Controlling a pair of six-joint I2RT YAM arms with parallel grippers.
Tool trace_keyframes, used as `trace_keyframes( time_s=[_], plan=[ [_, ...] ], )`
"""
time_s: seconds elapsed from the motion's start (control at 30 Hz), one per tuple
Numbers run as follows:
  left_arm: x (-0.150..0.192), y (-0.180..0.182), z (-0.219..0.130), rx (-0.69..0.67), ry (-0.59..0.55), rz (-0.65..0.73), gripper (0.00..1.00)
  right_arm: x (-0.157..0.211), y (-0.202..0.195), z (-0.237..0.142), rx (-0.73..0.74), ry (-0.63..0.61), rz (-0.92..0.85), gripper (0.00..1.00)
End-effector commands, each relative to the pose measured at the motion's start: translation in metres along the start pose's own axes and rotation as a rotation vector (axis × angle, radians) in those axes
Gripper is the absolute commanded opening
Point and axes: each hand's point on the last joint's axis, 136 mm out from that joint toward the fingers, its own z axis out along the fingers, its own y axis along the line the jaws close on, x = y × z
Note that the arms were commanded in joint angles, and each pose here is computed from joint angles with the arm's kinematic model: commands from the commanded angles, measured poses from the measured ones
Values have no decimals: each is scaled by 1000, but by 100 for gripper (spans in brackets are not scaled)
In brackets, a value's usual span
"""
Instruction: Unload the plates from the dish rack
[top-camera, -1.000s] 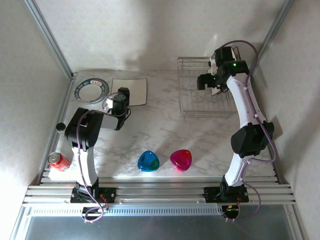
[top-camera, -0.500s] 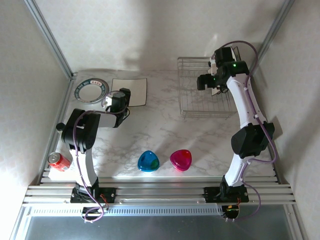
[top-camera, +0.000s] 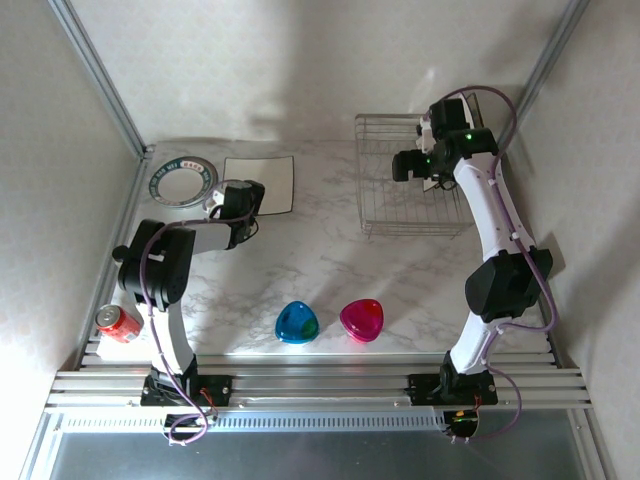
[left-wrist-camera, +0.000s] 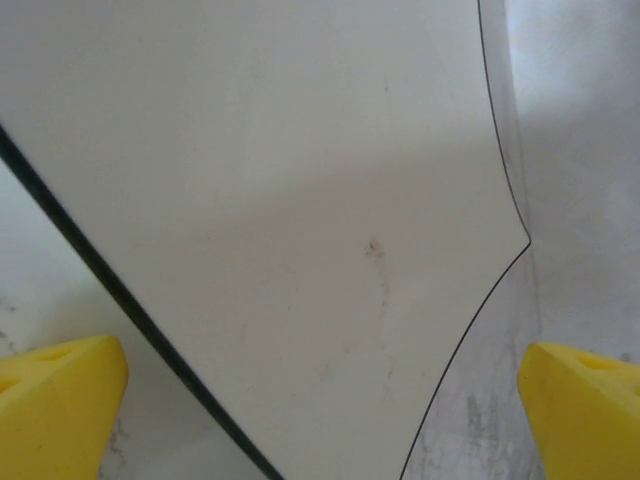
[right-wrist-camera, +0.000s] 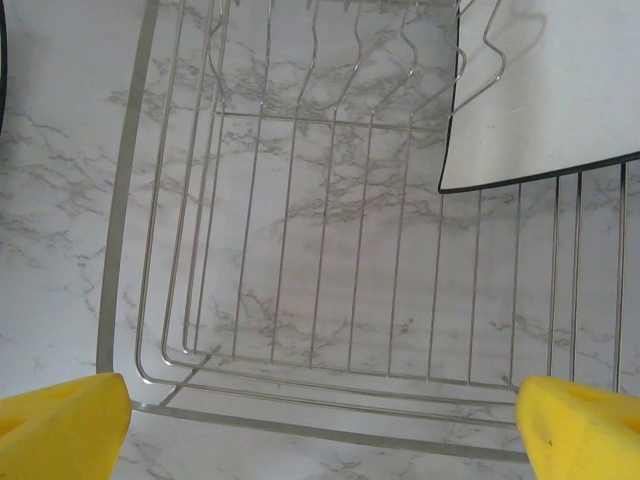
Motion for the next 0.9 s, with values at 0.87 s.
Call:
trace_keyframes(
  time_s=[0.87],
  plan=[
    [-48, -112, -108, -149, 181, 1267, 100, -70, -96, -15, 225, -105, 45, 99]
  ],
)
